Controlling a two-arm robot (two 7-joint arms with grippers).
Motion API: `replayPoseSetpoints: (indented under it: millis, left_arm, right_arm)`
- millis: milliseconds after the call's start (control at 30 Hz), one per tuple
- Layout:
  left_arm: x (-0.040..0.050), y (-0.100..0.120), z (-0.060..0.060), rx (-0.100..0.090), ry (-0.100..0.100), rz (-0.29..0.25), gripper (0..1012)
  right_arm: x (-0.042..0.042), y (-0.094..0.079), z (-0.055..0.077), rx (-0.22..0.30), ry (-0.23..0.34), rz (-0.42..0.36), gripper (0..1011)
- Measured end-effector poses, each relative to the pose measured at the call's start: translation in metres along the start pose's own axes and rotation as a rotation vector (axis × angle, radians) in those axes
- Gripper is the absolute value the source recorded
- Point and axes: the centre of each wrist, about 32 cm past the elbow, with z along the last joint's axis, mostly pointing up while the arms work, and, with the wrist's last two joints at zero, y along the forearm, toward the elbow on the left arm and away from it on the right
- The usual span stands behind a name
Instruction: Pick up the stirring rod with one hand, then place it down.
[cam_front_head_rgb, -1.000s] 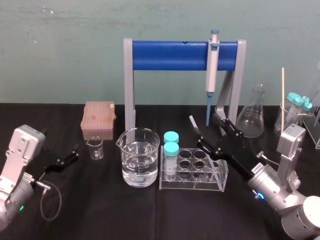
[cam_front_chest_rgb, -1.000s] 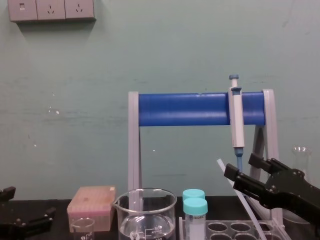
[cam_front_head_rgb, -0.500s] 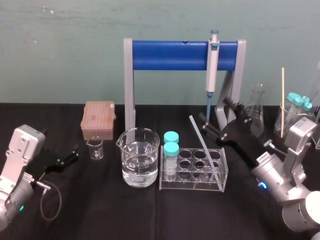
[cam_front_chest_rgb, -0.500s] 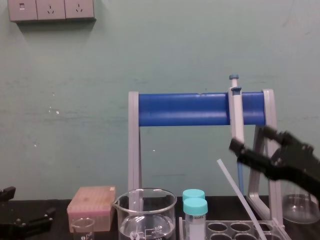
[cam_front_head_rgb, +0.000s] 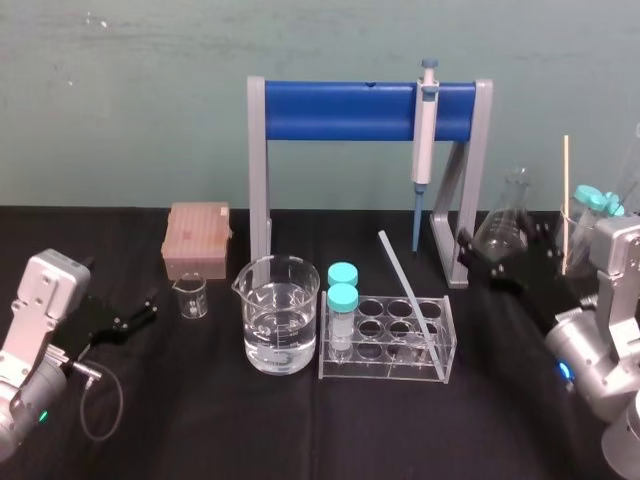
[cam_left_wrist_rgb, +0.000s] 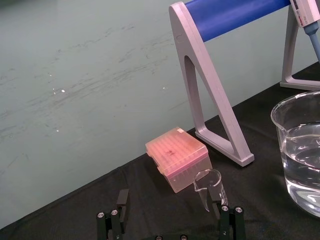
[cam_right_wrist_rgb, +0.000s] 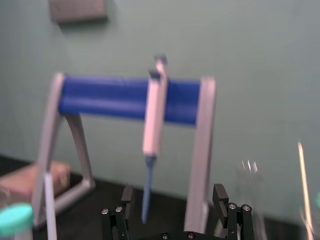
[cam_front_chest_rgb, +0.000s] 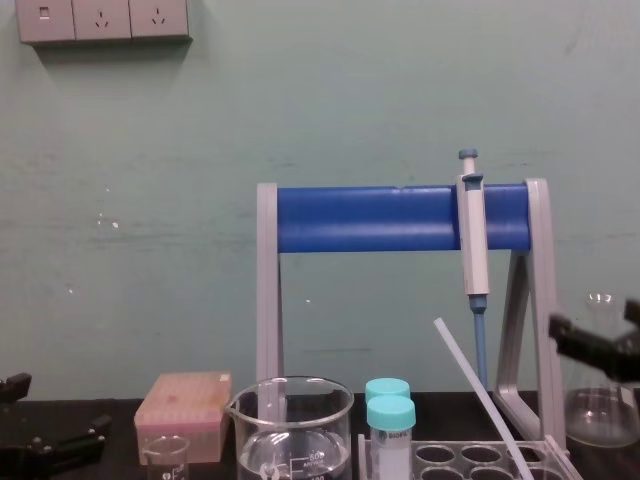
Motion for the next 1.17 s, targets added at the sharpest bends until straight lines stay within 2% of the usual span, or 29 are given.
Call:
replayPoseSetpoints:
  millis: [33, 167, 267, 1167]
  left_arm:
    - [0.0, 0.0, 0.0, 0.0, 0.0, 0.0, 1000]
    - [0.0, 0.0, 0.0, 0.0, 0.0, 0.0, 1000]
    - [0.0, 0.0, 0.0, 0.0, 0.0, 0.0, 1000]
    - [0.0, 0.0, 0.0, 0.0, 0.0, 0.0, 1000]
  right_arm:
    - [-0.0008, -0.005, 0.0, -0.045, 0.011, -0.012, 1003]
    - [-0.0035, -0.015, -0.002, -0.135, 0.033, -0.027, 1003]
    - [-0.0046, -0.019, -0.003, -0.161, 0.035, -0.032, 1003]
    - [-0.0046, -0.019, -0.003, -0.164, 0.034, -0.032, 1003]
